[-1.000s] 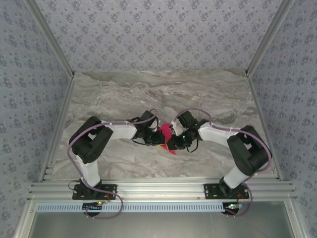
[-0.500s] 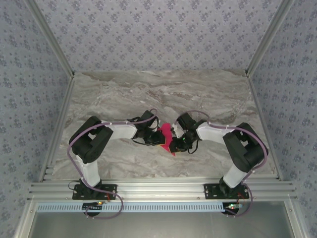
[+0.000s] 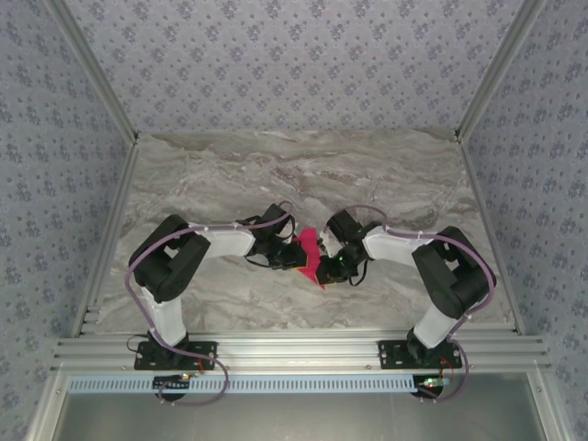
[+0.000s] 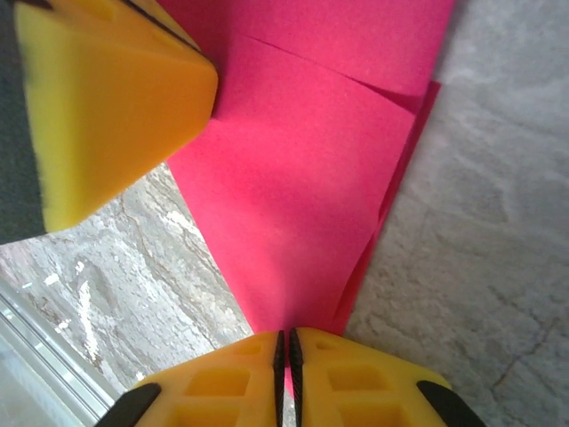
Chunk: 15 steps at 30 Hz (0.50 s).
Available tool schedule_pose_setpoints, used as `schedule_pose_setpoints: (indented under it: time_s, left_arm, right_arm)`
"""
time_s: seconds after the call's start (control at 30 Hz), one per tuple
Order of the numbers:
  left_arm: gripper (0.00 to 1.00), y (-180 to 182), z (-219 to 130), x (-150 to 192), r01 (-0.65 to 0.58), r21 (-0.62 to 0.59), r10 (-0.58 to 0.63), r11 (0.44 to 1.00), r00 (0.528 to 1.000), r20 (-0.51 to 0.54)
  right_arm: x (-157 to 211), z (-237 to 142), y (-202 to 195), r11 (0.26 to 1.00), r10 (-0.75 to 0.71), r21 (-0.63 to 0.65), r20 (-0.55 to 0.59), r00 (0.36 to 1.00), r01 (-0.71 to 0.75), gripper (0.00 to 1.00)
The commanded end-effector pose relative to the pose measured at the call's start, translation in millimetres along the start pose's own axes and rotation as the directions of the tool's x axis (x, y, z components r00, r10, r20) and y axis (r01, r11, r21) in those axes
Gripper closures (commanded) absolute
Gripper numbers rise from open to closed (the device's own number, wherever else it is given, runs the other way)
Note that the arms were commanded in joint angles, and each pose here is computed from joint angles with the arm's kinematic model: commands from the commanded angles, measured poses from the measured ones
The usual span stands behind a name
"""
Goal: Fold a paper plane with a square sheet of paper (fold left side to right side)
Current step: Third fold the triangle at the center of the table.
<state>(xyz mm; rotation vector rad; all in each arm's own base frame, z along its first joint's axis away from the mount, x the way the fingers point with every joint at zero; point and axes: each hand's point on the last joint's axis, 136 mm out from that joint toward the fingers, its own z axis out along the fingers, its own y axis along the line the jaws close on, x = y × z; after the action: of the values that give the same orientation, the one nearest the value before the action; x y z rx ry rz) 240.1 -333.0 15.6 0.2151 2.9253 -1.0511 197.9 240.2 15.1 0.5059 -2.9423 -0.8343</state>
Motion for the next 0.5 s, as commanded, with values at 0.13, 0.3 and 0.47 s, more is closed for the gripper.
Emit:
schedule_pose_setpoints:
  time_s: [0.13, 0.3, 0.47]
  left_arm:
    - [0.88, 45.4, 13.3, 15.8, 0.036, -0.175, -0.042, 0.984, 0.998, -0.035]
    - [0.88, 44.4, 12.7, 15.6, 0.034, -0.173, -0.040, 0.984, 0.999, -0.034]
    - [0.88, 45.7, 12.9, 16.4, 0.036, -0.175, -0.043, 0.984, 0.998, -0.036]
  right_arm:
    - [-1.3, -30.7, 14.4, 0.999, -0.037, 0.040, 0.040, 0.999, 0.035, 0.87]
    - [-17.2, -37.2, 43.6, 0.998, -0.048, -0.042, 0.117, 0.992, 0.054, 0.88]
    - [-25.6, -13.2, 52.9, 0.997, -0.001, -0.082, 0.121, 0.993, 0.011, 0.88]
